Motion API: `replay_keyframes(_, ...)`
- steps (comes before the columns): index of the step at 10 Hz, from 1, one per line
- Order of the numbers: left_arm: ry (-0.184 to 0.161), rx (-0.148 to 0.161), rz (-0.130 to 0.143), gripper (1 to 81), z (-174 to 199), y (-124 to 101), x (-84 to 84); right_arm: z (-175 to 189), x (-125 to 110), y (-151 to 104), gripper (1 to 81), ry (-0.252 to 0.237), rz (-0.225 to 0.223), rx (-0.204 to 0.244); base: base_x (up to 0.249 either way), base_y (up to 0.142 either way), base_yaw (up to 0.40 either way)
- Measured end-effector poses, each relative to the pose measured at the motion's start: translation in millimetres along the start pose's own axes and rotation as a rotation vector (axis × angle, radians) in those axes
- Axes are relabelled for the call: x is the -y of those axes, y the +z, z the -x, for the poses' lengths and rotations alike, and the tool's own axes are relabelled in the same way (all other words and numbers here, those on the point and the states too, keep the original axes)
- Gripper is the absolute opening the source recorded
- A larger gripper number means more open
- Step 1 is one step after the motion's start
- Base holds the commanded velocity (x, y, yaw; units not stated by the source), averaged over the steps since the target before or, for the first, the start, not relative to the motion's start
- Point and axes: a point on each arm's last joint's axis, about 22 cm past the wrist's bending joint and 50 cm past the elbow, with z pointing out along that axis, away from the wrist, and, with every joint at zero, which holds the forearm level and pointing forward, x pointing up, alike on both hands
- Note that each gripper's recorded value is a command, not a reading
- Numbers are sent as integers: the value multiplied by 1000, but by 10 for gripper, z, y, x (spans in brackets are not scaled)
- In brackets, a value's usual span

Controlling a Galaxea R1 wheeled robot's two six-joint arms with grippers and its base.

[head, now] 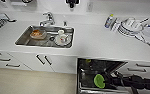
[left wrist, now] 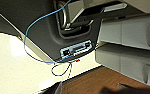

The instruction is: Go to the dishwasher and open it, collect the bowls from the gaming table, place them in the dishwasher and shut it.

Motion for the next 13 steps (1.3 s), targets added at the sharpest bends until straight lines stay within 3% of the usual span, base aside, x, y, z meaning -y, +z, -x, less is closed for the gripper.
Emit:
replay_keyframes(2,-44,-7,61,811,332,120,-404,-122,-83,337,10,31,33,2,0,0,0)
replay_keyframes(3,-61,-3,81,811,478,170,-581,-189,-82,526,10,40,42,1,0,0,0)
replay_keyframes(4,-69,-7,90,811,516,201,-654,-227,-56,697,10,49,44,1,0,0,0)
replay_keyframes(7,-80,-51,85,811,462,165,-554,-322,-197,981,10,86,80,-14,0,0,0)
replay_keyframes(9,-88,-51,92,811,503,180,-615,-347,-64,1067,10,87,36,-30,0,0,0)
replay_keyframes(10,-89,-49,92,811,518,176,-615,-488,-86,1016,811,91,36,-54,0,0,0)
replay_keyframes(13,-89,-52,94,811,506,187,-630,-1008,-217,739,811,76,64,-139,0,0,0)
